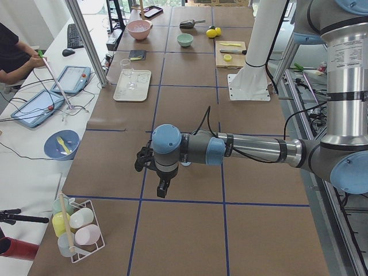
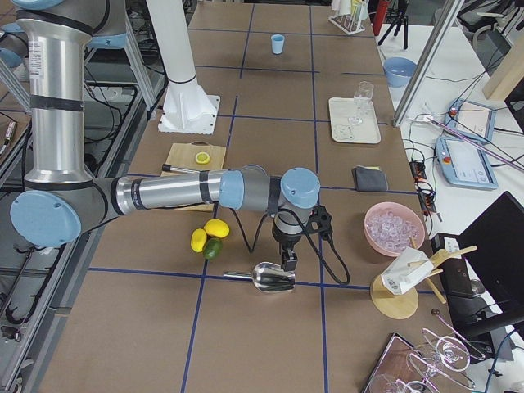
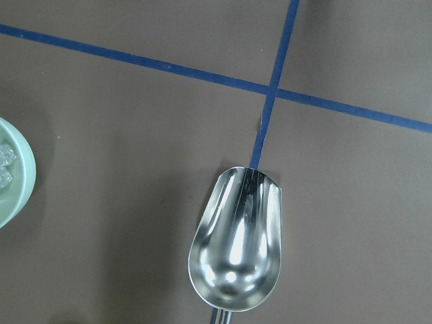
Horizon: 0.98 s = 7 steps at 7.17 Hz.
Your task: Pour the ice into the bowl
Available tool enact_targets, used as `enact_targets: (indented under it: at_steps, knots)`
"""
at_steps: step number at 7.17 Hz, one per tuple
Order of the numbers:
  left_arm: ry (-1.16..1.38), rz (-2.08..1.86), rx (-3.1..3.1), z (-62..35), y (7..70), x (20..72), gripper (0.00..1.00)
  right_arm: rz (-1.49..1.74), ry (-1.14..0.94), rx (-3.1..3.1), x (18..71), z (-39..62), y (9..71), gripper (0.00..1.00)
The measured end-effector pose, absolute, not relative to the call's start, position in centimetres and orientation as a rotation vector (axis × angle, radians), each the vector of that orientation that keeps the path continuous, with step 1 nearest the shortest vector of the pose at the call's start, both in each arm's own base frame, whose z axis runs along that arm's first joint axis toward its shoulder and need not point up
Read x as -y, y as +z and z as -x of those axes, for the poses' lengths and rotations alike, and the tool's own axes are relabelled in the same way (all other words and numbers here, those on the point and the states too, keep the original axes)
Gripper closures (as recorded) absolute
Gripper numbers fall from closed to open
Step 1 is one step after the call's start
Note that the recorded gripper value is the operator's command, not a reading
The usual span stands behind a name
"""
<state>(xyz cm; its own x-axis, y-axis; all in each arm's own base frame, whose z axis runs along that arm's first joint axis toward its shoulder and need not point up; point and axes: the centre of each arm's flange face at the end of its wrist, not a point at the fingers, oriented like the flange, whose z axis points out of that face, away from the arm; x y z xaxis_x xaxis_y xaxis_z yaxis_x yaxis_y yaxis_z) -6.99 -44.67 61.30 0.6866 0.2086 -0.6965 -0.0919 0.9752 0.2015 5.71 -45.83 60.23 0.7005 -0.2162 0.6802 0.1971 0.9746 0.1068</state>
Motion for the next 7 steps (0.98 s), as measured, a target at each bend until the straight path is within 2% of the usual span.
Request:
enact_targets:
  at_steps: [7]
  knots:
    - [0.154, -0.124, -0.754, 7.3, 62.8, 45.2, 0.00, -0.043, -0.221, 0.752, 46.6, -3.3, 59.8, 0.00]
